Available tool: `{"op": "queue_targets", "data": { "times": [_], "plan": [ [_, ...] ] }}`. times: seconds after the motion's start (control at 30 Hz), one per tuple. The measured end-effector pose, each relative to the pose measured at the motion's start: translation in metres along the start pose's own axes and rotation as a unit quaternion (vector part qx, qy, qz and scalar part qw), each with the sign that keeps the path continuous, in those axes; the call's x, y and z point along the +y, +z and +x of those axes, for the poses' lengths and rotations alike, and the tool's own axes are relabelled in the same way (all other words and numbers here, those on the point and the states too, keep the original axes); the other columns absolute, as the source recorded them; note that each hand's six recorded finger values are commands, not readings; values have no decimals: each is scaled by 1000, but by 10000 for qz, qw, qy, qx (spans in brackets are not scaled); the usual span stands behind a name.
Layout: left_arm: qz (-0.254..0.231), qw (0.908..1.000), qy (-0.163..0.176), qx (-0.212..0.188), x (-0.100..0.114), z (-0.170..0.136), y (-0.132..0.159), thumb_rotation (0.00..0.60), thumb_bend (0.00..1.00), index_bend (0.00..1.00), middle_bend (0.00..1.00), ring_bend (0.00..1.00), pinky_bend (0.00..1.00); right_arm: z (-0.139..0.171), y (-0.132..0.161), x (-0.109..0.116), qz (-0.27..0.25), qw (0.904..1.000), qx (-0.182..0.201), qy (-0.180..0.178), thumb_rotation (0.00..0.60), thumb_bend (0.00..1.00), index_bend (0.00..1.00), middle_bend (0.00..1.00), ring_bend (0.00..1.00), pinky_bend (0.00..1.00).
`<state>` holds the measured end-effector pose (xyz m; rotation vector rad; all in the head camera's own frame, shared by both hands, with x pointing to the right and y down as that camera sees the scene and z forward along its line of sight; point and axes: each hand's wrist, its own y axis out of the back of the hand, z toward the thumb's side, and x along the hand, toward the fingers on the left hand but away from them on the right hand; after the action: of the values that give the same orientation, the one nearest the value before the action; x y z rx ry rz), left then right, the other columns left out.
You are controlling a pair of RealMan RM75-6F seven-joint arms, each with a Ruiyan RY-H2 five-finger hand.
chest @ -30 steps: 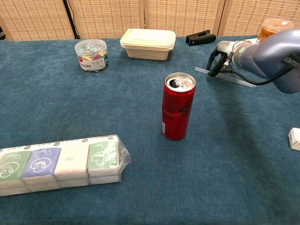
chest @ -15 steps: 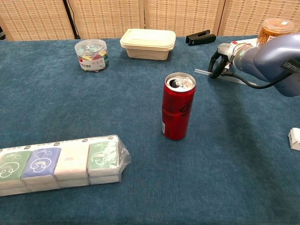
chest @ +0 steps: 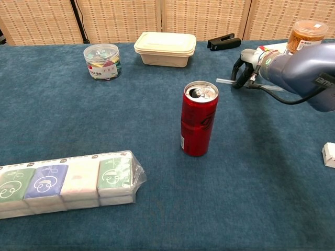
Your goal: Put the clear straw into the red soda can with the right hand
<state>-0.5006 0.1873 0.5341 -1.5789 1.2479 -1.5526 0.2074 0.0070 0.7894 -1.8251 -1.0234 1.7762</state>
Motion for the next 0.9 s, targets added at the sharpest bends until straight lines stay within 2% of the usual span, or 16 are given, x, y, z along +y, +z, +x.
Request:
{"op": "queue_targets", "data": {
  "times": [0.27,0.53,0.73,0.9],
  "plan": [
    [-14,10000,-19,-47,0,-1,1,600,0,0,0,0,0,5,5,7,-150,9996,228,-80,600,476,529,0,0,0],
    [-93,9999,9,-111,4,-4,1,600,0,0,0,0,0,29,17,28,-663,9946,784,-127,600,478,537,0,0,0],
    [-198,9997,41,-167,9,-7,-2,600,0,0,0,0,0,68,21,57,-1330,9822,1326,-9,600,478,539,0,0,0],
    [-228,9995,61,-211,11,-10,-3,600,0,0,0,0,0,103,6,94,-1826,9687,1682,20,600,478,540,0,0,0]
  ]
}}
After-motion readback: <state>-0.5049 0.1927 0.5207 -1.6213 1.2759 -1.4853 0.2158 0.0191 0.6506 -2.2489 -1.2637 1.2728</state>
